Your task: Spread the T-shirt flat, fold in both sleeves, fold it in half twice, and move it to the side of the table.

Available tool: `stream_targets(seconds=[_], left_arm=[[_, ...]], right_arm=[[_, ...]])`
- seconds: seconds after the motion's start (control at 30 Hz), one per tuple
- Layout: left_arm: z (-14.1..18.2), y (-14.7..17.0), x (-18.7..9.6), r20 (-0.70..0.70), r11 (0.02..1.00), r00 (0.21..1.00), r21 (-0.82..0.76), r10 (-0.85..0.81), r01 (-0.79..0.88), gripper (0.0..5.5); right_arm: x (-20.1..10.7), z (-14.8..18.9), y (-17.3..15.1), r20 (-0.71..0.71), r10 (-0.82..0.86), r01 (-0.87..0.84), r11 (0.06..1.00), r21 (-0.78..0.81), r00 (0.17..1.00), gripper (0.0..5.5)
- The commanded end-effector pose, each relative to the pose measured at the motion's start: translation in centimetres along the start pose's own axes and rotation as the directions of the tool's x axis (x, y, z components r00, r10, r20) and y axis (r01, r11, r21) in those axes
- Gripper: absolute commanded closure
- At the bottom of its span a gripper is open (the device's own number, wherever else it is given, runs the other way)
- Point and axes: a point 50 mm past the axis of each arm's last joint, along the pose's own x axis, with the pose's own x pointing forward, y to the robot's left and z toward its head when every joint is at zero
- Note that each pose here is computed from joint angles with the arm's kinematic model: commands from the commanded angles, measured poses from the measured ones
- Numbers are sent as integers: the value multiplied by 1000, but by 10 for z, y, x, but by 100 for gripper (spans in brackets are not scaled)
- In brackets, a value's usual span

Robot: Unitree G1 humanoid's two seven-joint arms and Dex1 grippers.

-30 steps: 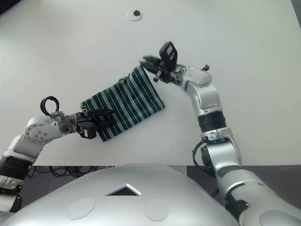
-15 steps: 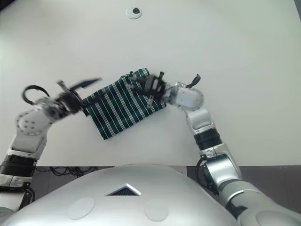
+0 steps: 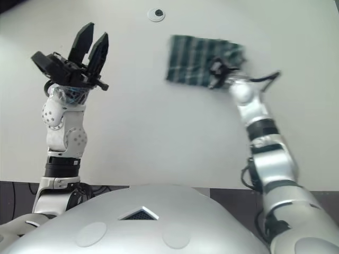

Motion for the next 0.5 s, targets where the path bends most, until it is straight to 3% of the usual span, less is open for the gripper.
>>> stream_targets(seconds=[0.03,0.17,0.27,0.33,0.4,0.5], left_arm=[[-7,1,14,35,997,997,-33,65,-64,380],[-12,-7,26,60,996,996,-68,66,-62,380],[-14,-6,29,76,994,993,-70,94,-89,380],[-16,0,28,90,986,982,-57,164,-160,380],[-19,7,24,108,965,959,-61,262,-257,380],[-29,13,15,96,933,929,-60,358,-354,380]], right_arm=[[-47,-62,7,-217,1,20,995,93,976,460],[-52,-41,16,-128,-43,63,987,151,991,460],[-53,-3,-6,6,-291,290,954,80,957,460],[-64,40,-28,203,-546,549,834,43,813,460],[-73,74,-27,379,-648,676,733,74,661,460],[-59,88,6,503,-615,626,760,173,607,460]])
